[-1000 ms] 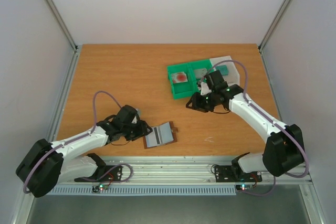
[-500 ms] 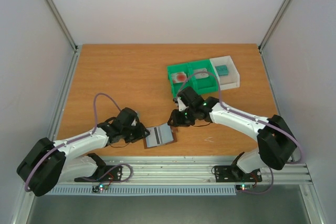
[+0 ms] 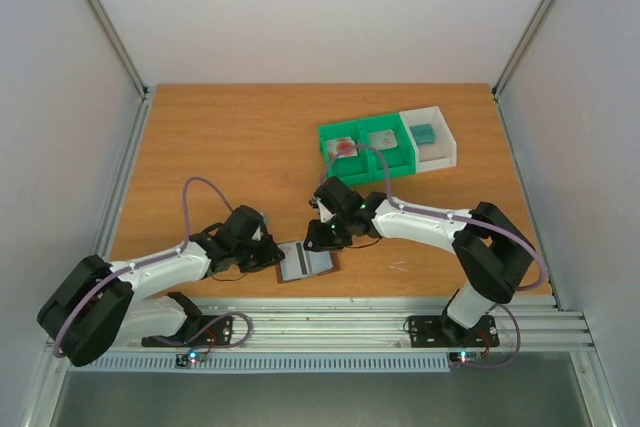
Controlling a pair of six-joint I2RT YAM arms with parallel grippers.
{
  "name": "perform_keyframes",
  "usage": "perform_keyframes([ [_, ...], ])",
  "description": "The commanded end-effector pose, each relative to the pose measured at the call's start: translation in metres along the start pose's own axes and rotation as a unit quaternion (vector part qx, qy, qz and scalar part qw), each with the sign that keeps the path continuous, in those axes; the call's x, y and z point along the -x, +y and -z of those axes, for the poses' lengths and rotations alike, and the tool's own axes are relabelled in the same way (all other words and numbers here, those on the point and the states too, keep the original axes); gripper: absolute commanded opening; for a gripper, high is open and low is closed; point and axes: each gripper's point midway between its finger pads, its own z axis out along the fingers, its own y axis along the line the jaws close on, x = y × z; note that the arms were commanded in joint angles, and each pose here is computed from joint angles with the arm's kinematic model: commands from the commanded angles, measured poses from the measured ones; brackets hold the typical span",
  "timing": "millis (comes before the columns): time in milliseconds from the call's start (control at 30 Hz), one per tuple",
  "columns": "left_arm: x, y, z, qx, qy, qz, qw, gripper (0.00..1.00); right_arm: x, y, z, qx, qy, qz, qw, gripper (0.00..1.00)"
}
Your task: Take the credit cards out of the card holder
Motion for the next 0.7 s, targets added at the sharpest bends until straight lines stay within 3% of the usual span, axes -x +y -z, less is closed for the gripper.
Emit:
perform_keyframes([
  [0, 0.002, -0.004, -0.004, -0.013, -0.005, -0.015, 1.000, 0.17, 0.009, 0.012, -0.011, 0.015, -0.004, 0.005, 1.000, 0.25],
  [667, 0.002, -0.004, -0.002, -0.010, -0.004, -0.024, 1.000, 0.13, -0.016, -0.025, -0.049, -0.007, 0.036, -0.012, 0.999, 0.12],
])
